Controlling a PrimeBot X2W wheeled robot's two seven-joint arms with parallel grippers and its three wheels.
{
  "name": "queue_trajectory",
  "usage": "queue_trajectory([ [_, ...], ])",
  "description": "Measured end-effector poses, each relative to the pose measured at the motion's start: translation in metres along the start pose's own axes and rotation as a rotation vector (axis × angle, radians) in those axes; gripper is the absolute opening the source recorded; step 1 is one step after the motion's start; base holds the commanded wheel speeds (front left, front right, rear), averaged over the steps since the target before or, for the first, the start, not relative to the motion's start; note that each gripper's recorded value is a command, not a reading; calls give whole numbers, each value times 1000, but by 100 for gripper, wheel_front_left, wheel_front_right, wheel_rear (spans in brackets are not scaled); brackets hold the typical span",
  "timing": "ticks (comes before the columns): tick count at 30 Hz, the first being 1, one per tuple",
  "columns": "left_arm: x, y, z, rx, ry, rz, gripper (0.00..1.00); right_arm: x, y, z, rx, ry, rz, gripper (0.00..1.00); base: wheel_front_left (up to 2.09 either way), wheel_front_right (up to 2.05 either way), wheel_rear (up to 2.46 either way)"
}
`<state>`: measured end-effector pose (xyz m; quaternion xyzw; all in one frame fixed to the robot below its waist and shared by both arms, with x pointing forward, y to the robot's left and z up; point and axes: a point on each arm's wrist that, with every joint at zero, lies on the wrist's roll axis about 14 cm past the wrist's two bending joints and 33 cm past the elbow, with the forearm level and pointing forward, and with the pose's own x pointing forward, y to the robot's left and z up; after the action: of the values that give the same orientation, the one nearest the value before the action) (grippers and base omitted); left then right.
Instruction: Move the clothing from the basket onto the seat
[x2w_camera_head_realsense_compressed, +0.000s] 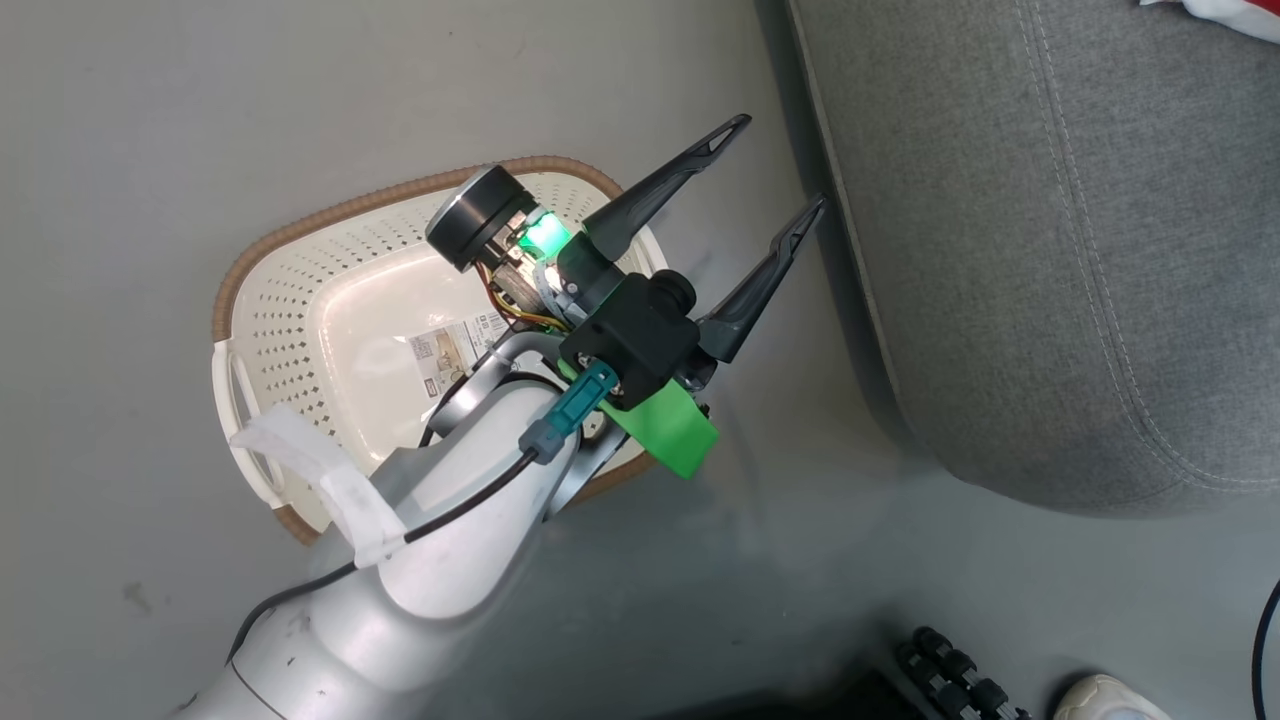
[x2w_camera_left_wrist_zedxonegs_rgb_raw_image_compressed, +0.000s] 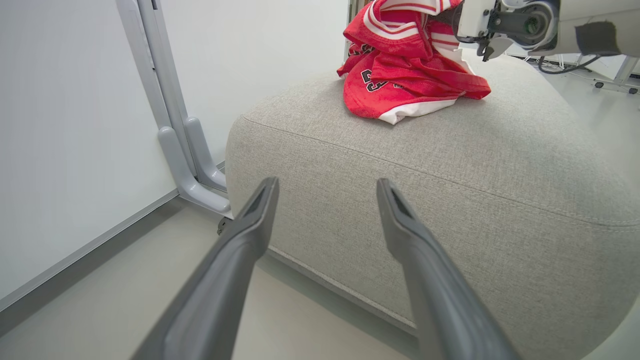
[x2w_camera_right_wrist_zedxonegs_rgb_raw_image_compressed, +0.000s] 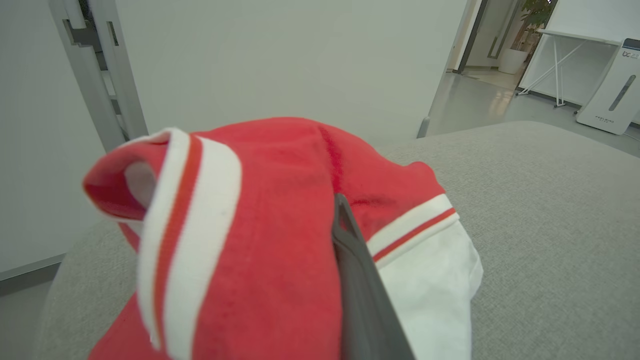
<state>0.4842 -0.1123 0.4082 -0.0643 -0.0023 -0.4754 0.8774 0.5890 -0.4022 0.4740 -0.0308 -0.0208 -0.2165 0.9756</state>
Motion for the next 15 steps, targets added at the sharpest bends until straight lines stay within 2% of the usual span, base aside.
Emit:
queue_trajectory([
  [5, -1, 4, 5, 9, -4, 12, 100, -5, -1, -18, 14, 62, -7, 0, 0, 0, 0],
  [6, -2, 5, 7, 12, -7, 17, 100, -5, -1, -14, 14, 55, -7, 22, 0, 0, 0],
  [7, -2, 6, 12, 17, -14, 22, 100, -4, -1, -7, 7, 41, -1, 100, 0, 0, 0],
  [15, -9, 5, 40, 29, -48, 68, 100, -37, -4, -1, -20, 42, 33, 100, 0, 0, 0],
])
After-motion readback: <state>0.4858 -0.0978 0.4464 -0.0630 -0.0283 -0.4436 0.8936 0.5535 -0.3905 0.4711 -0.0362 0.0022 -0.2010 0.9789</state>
